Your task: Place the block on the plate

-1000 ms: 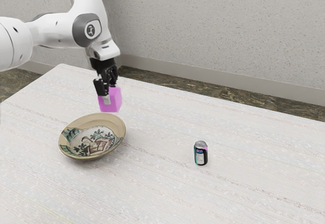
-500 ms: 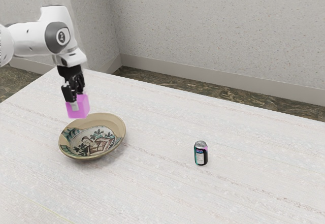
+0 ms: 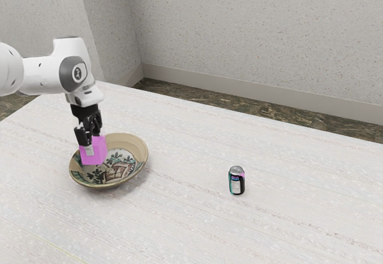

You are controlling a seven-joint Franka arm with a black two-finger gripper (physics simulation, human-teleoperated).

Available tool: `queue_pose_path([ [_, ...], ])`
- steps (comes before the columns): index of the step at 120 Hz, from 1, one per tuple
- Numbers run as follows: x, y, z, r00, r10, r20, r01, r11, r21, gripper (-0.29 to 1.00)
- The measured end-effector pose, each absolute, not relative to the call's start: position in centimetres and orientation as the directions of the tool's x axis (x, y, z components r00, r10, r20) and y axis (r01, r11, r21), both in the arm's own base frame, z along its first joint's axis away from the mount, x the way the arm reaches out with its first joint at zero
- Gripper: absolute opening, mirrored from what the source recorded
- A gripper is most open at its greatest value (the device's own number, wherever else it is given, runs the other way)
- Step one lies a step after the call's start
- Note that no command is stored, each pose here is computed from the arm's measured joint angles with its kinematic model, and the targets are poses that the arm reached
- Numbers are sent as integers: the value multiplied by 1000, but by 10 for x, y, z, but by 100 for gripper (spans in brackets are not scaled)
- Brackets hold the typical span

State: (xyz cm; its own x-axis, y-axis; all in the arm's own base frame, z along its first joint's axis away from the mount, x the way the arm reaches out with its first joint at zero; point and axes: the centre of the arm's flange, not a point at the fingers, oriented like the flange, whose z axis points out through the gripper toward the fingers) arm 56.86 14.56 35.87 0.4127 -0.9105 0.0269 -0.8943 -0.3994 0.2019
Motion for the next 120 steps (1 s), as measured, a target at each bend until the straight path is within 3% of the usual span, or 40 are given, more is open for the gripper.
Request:
queue_pose_path([
  [43,578,138,338,398,-917,35,-904,-386,181,41],
  [77,588,125,329,369,-929,35,-918,-358,170,62],
  [104,603,110,434,327,-940,98,-945,-324,53,68],
  [120,609,20,522,194,-978,83,-981,-194,4,69],
])
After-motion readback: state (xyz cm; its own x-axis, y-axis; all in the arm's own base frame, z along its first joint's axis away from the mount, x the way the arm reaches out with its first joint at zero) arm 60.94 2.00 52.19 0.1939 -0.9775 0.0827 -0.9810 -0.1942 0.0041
